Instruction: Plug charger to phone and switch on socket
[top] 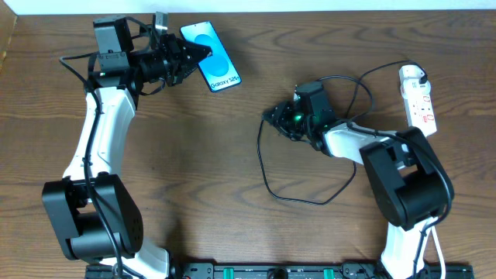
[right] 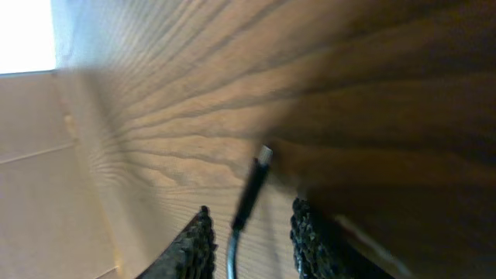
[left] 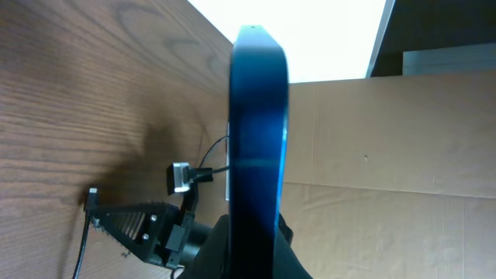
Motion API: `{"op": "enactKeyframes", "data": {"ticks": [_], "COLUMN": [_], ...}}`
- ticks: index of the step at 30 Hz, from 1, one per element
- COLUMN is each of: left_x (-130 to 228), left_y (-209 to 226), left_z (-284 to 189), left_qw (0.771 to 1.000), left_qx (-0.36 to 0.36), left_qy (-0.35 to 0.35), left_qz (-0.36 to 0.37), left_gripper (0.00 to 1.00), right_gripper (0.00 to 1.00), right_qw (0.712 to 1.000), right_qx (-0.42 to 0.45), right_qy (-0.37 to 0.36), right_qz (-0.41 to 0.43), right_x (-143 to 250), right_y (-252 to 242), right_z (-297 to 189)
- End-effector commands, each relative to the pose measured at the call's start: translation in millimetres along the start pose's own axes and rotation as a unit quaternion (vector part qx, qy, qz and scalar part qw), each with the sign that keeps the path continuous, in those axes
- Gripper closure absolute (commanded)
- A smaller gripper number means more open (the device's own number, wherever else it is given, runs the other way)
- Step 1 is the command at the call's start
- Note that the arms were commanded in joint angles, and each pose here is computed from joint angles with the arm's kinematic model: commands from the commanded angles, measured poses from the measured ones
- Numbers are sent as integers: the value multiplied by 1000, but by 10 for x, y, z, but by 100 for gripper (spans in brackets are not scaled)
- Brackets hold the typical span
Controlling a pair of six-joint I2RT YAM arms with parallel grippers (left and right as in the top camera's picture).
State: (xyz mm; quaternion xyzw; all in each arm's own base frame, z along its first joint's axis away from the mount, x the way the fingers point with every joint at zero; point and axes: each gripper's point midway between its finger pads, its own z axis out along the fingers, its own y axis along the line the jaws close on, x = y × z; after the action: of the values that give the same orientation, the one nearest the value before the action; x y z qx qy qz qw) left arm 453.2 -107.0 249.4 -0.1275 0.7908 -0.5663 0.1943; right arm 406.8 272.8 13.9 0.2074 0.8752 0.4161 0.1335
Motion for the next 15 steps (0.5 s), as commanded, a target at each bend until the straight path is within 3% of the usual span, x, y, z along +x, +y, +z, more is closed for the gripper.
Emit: {"op": "enactKeyframes", "data": {"ticks": [1,4,7,12,15], "left_x": [19,19,22,22,23], "left_y": [-147,-139,-134,-135,-135], "left_z": [-42,-39,-38,-38,-38], "left_qw": [1000,1000,1000,1000,1000], "left_qx": [15,14,14,14,14], "left_qy": [6,6,7,7,7], "left_qz": [21,20,19,19,17], "left_gripper": [93,93,93,93,93], "right_gripper": [68,69,76,99,99], "right_qw": [999,998,997,996,992], "right_qx": [-9,-18,-17,-38,-95], "right_qy": [34,48,50,66,77], "right_qz": [38,48,46,39,-3], "right_x": [152,226,250,219,118], "right_y": [-89,-123,-140,-92,110], "right_z": [175,274,296,244,131]}}
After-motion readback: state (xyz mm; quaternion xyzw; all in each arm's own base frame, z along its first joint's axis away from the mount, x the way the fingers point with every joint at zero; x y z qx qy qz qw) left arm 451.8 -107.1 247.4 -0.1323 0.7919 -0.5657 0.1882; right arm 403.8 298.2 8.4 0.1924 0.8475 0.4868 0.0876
